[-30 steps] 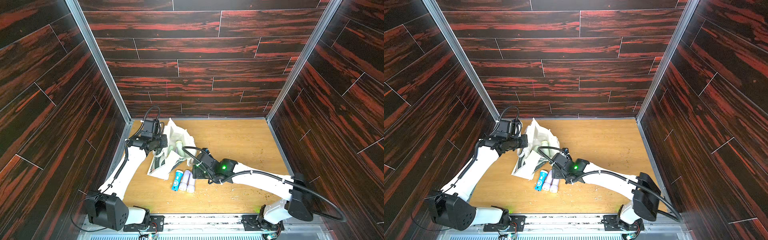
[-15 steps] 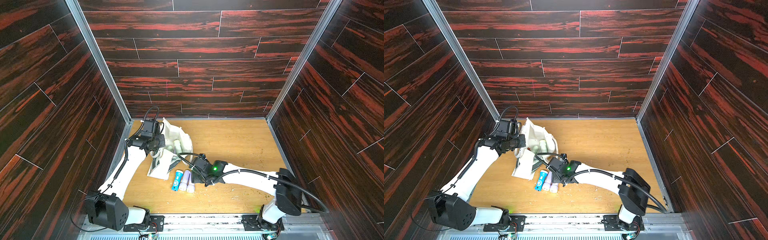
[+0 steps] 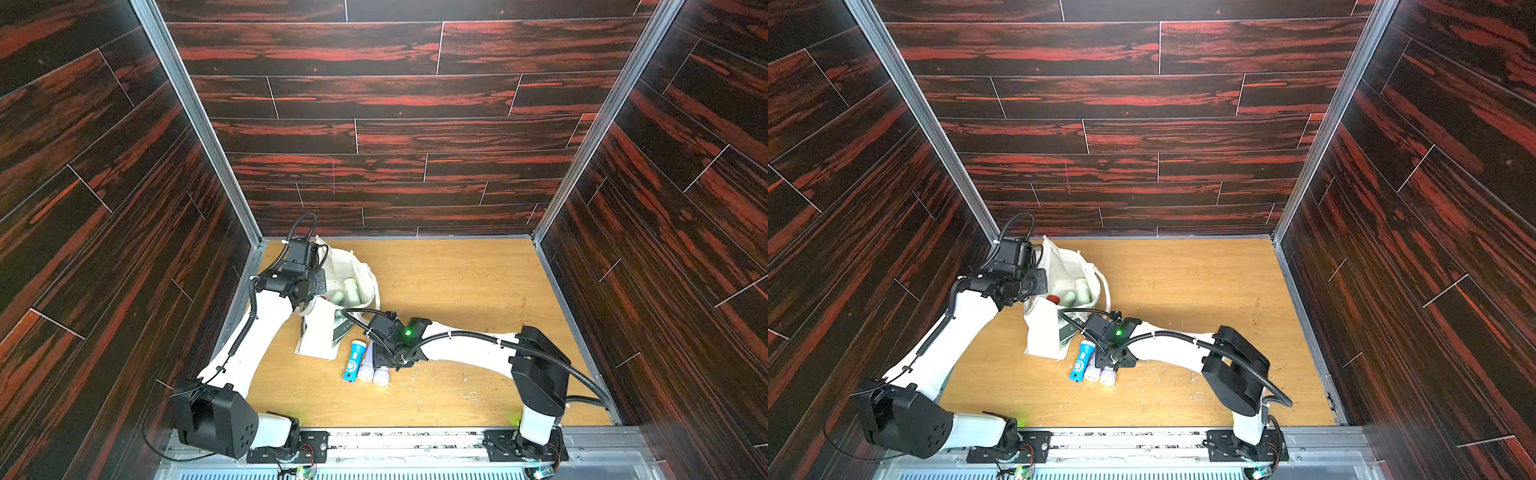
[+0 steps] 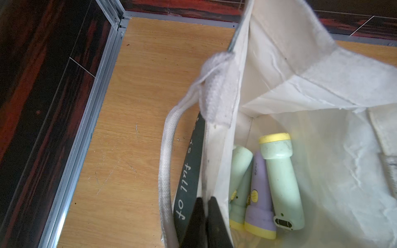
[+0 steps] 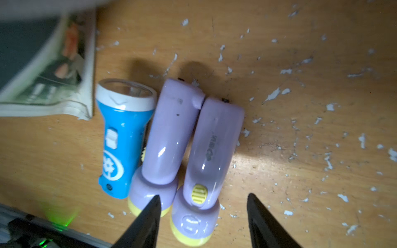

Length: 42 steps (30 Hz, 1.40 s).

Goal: Put the flashlights into the tote bags
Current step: Pick up the flashlight from the center of the board.

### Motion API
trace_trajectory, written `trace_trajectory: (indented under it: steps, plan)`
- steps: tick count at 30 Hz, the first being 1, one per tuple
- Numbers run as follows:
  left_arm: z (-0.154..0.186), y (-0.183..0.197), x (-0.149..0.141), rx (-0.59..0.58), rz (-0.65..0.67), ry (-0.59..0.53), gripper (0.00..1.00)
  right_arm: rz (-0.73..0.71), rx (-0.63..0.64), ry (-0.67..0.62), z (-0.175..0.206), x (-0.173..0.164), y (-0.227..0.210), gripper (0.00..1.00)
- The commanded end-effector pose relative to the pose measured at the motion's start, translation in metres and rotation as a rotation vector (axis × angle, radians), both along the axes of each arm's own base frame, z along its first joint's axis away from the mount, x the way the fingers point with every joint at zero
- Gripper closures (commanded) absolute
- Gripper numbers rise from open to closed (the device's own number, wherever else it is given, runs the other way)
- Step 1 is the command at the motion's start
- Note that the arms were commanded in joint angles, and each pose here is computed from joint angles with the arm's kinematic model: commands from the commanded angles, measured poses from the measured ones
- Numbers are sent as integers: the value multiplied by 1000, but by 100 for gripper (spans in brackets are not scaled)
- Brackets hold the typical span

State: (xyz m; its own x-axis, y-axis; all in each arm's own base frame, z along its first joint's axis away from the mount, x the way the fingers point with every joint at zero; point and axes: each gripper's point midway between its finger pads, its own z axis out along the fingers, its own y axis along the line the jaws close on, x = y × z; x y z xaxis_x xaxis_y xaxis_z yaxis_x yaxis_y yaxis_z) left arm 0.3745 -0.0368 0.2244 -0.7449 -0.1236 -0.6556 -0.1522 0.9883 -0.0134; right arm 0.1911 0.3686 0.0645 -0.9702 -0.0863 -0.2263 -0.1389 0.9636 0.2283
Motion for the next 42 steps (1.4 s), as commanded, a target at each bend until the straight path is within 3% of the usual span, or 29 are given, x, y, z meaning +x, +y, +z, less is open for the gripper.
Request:
trace_trajectory:
  steps: [1, 23, 38, 42]
  plan:
    - [-4, 10, -8, 45, 21, 46, 100, -29, -53, 51, -17, -1, -9, 41]
    - [-5, 2, -9, 8, -9, 46, 100, -33, -132, 118, -49, 1, -9, 48]
    - [-2, -6, -7, -30, -37, 37, 100, -44, -153, 115, -50, 5, -16, 67]
    - [-1, -9, -8, -47, -44, 33, 100, -55, -139, 80, -36, 8, -19, 79]
